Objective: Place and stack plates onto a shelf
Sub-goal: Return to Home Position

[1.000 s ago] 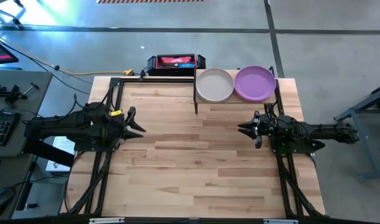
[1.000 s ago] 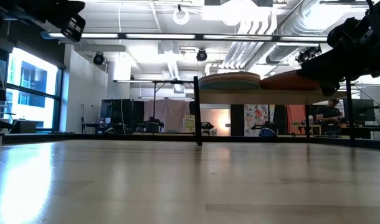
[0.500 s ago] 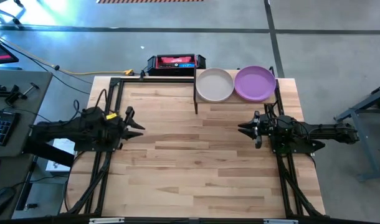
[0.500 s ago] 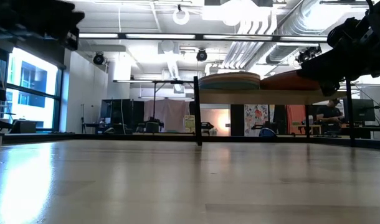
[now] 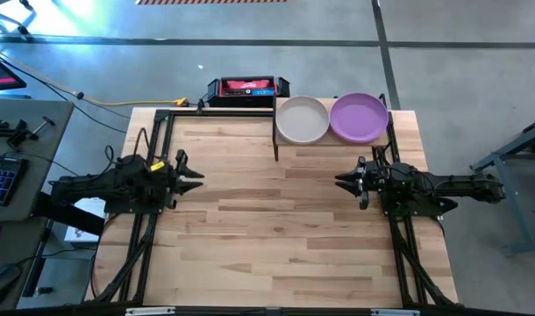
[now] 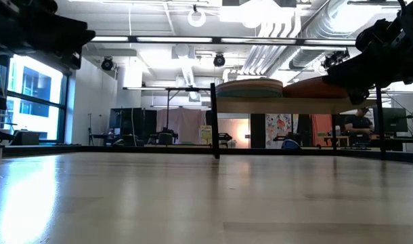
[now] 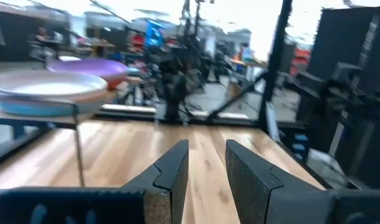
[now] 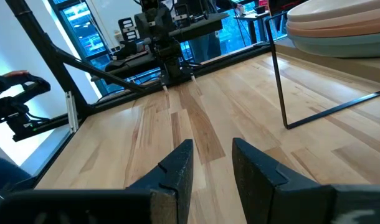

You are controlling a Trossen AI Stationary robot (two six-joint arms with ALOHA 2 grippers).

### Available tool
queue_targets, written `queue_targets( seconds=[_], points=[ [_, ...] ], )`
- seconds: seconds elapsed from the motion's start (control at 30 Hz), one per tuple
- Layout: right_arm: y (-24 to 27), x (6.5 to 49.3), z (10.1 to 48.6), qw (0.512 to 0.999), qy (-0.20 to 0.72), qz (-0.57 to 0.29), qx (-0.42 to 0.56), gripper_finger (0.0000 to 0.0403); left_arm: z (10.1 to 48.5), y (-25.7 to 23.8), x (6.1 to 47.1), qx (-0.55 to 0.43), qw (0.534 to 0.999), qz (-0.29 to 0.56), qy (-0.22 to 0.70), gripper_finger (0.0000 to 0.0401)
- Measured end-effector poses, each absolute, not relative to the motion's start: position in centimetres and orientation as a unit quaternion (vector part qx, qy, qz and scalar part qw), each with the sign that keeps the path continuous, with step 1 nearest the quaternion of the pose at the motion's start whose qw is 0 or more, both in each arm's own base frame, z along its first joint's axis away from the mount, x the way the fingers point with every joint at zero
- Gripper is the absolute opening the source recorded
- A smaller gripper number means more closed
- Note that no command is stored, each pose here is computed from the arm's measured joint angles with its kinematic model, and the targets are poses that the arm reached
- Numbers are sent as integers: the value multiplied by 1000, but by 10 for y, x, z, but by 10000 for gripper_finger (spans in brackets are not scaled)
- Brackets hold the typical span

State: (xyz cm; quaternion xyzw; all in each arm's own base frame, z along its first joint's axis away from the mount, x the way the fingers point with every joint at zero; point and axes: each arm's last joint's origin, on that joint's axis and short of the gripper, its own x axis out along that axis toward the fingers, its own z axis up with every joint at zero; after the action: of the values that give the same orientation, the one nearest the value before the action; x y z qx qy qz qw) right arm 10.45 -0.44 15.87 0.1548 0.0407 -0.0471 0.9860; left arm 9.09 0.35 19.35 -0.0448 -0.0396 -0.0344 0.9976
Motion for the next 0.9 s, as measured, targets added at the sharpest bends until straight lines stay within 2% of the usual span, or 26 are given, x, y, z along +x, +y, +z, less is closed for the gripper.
queue_targets(
  seconds=[0.2, 0.9],
  points=[
    [-4, 104, 159, 986, 41, -47, 155, 94, 190, 2, 91, 21, 998, -61, -24, 97],
    [-4, 104, 159, 986, 41, -47, 155, 94, 190, 2, 91, -5, 998, -58, -22, 97]
  ],
)
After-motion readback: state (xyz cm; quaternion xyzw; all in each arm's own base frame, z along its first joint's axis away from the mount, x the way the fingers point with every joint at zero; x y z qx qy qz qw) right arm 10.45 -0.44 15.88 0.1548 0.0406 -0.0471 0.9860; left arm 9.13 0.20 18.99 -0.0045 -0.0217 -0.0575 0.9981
